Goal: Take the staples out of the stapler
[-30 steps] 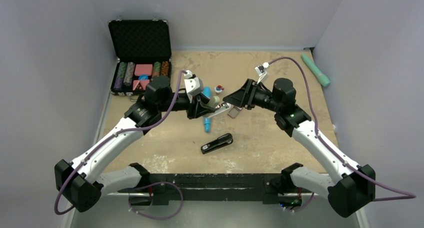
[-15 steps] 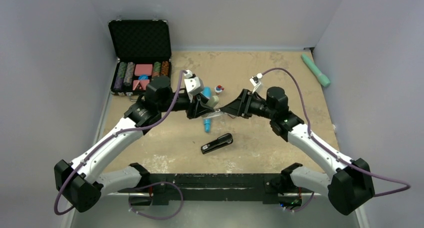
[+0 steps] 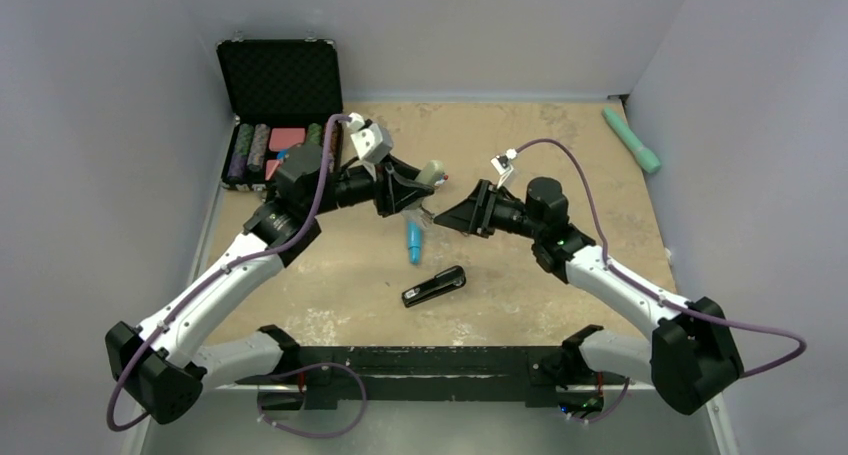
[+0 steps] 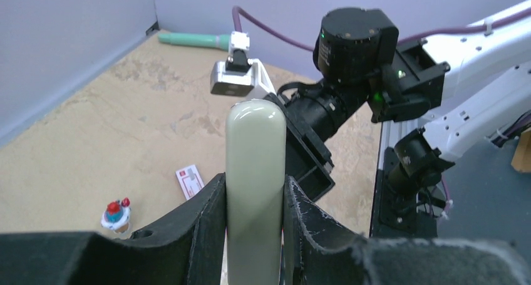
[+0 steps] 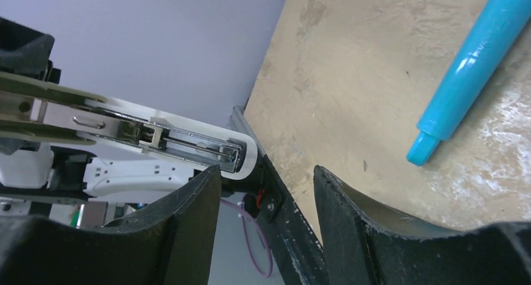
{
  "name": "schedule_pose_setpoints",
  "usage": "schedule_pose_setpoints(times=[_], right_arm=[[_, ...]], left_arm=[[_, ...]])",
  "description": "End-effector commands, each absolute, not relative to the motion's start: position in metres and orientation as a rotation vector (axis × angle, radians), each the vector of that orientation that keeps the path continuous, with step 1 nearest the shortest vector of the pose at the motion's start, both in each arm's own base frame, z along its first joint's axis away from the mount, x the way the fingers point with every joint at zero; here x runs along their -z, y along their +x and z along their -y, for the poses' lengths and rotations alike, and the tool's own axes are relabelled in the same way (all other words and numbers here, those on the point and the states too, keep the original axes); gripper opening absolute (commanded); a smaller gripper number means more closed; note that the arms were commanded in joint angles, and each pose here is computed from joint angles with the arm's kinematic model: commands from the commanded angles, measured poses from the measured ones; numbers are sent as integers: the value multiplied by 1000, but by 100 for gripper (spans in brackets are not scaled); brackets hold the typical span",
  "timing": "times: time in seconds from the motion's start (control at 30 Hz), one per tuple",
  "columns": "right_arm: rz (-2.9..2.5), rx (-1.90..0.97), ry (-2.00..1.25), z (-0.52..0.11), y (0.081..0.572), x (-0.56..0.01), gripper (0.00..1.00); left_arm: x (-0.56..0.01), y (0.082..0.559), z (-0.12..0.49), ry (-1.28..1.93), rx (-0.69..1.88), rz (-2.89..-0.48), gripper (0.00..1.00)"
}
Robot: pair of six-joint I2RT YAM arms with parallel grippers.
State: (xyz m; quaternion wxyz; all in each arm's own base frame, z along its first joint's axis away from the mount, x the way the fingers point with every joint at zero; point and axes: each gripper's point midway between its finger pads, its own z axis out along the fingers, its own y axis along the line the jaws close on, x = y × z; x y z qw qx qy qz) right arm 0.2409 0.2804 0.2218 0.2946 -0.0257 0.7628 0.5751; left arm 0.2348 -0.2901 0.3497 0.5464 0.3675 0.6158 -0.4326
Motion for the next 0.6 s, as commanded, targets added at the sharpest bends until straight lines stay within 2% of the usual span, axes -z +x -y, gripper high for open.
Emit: schedule_pose_setpoints(times=[0.0, 0.13, 0.33, 0.57], right_arm=[[-1994, -1562, -93, -289, 239, -236, 57], [-2016, -1570, -92, -298, 238, -229, 56], [-2072, -1526, -72, -307, 240, -208, 56], [-2198, -1370, -20, -302, 253, -163, 57]], left_arm=[[-427, 237, 299, 766, 1118, -1166, 0], [-410, 257, 315, 749, 1153, -1197, 0], [-347, 286, 341, 769, 1185, -1368, 0], [-282, 309, 359, 796, 1094, -1587, 0]])
